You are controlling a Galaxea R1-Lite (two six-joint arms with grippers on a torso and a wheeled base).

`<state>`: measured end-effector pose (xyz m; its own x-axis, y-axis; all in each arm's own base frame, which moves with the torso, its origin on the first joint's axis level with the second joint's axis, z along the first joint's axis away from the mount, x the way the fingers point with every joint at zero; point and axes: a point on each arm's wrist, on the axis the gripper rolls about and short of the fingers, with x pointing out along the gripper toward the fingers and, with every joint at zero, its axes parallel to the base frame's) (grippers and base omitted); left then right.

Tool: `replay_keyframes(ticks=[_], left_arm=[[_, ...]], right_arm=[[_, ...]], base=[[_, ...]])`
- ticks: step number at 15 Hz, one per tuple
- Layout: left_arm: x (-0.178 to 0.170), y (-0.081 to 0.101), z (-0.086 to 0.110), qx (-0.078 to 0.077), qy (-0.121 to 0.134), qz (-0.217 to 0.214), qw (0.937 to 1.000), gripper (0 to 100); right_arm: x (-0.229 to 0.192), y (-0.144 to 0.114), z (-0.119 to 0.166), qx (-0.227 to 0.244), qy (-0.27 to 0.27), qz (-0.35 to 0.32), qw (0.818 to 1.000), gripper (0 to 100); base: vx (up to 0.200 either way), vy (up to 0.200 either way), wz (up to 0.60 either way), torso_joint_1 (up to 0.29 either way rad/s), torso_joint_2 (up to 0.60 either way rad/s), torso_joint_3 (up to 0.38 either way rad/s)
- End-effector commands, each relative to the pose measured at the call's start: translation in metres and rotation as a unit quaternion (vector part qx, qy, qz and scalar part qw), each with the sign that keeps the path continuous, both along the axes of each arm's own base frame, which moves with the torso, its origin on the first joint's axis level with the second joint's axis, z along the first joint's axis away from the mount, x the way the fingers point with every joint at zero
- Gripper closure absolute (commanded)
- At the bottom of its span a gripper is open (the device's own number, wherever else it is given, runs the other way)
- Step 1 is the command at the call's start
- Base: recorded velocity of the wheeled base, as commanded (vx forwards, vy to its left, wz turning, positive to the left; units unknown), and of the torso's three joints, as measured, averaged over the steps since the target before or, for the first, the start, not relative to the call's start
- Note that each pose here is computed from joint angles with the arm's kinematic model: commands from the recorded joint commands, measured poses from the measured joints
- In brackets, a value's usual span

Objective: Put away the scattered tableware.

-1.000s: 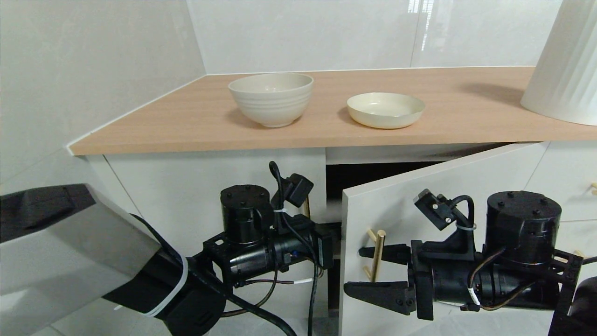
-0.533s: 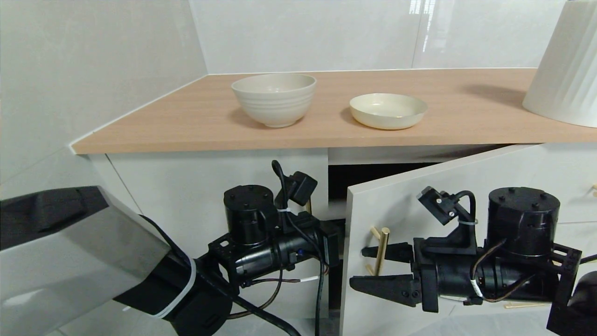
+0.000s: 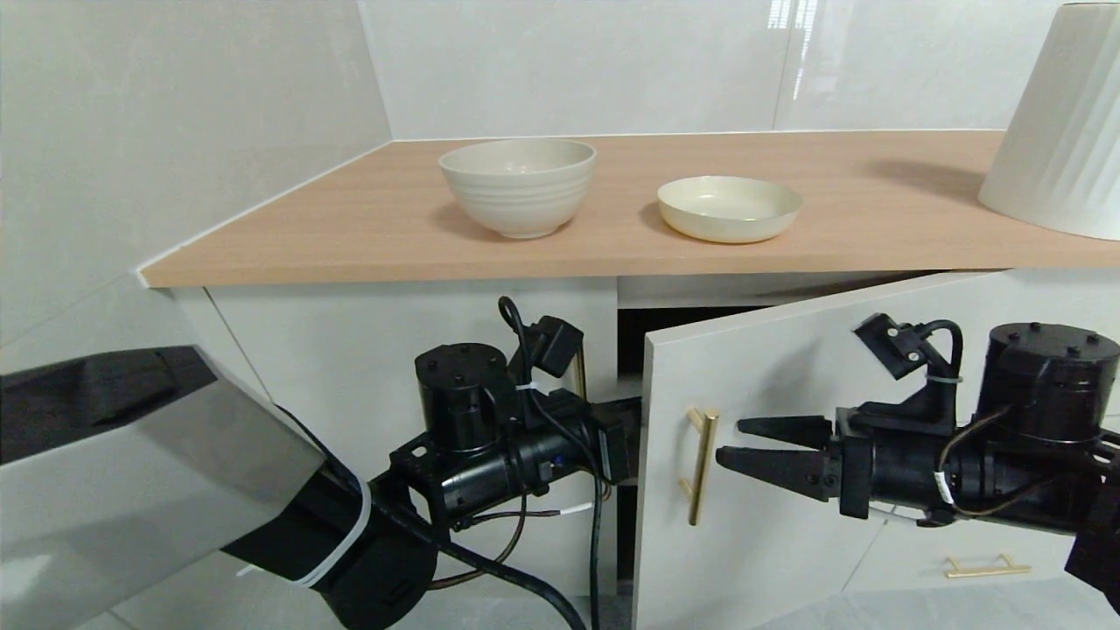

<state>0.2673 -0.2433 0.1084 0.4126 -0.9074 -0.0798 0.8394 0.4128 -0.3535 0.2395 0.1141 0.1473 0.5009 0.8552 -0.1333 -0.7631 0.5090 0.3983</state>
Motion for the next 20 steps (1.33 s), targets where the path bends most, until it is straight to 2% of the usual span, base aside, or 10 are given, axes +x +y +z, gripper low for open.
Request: replay_keyframes(ticks=[1,4,9,12,14,16,20], left_arm=[[-0.007,-0.007,-0.002,0.002,0.003,-0.018,0.9998,100],[-0.007,-0.008,-0.008,0.008,0.010,-0.017,0.9998,100],[-0.008,-0.011,-0.010,0.011,0.010,-0.007,0.9999,100],[-0.009,-0.013,-0.008,0.009,0.008,-0.008,0.9999,100],[-0.009,-0.019,-0.002,0.001,-0.001,-0.011,0.9999,100],[-0.011,-0.022,-0.001,0.001,-0.002,-0.016,0.9999,100],[-0.012,-0.030,-0.004,-0.001,-0.003,-0.024,0.9997,100]], right_arm=[[-0.040,-0.016,-0.012,-0.014,0.029,-0.001,0.999,0],[-0.080,-0.030,-0.030,-0.029,0.062,0.005,0.998,0],[-0.119,-0.047,-0.038,-0.031,0.065,0.006,0.997,0],[-0.130,-0.052,-0.037,-0.036,0.077,0.006,0.996,0],[-0.130,-0.051,-0.037,-0.037,0.079,0.008,0.996,0],[-0.131,-0.051,-0.037,-0.037,0.079,0.008,0.996,0],[-0.133,-0.052,-0.036,-0.035,0.074,0.009,0.997,0]], base=[[0.000,0.000,0.00,0.000,0.00,0.000],[0.000,0.000,0.00,0.000,0.00,0.000],[0.000,0.000,0.00,0.000,0.00,0.000],[0.000,0.000,0.00,0.000,0.00,0.000],[-0.200,0.000,0.00,0.005,0.00,0.002],[-0.200,0.000,0.00,0.010,0.00,0.005],[0.000,0.000,0.00,0.000,0.00,0.000]])
